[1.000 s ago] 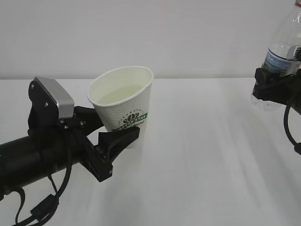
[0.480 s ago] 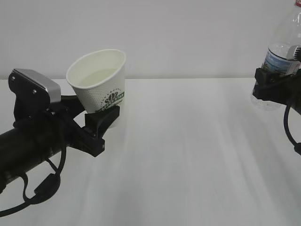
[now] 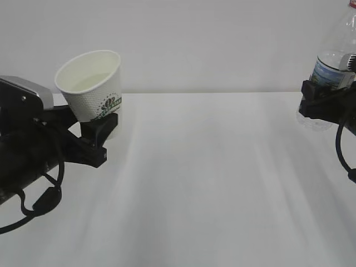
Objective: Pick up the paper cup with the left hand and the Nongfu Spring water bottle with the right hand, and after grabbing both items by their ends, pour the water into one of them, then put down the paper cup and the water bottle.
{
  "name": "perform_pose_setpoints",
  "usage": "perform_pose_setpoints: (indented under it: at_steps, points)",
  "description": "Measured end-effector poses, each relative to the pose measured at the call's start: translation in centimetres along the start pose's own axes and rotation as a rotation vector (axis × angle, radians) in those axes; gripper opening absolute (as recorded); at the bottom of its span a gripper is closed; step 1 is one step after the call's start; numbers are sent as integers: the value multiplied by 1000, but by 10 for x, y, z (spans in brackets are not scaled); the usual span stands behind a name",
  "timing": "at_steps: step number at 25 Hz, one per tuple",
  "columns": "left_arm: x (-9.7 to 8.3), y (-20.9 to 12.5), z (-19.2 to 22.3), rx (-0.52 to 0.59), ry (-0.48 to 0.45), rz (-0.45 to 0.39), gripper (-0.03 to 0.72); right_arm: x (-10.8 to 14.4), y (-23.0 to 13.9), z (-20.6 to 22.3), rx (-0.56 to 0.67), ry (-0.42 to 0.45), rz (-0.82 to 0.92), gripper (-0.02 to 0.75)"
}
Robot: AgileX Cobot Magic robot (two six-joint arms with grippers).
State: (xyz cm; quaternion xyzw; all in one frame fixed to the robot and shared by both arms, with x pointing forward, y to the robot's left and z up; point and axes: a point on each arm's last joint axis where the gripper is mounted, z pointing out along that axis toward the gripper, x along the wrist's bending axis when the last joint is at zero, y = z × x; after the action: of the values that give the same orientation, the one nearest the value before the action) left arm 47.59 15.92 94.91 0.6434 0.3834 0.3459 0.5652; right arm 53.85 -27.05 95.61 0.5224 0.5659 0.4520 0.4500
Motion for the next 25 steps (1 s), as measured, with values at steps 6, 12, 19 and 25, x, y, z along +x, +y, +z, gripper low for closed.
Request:
perform_pose_setpoints:
  at_steps: [6,12,19,25]
  points:
    - [20,0,0,1,72,-9,463,0,0,0,0,0,0,505]
    - [38,-1,-1,2,140,-16,463,0,0,0,0,0,0,505]
    - [59,-1,-3,3,215,-25,462,0,0,0,0,0,0,505]
    - [79,-1,-7,-2,288,-33,462,0,0,0,0,0,0,505]
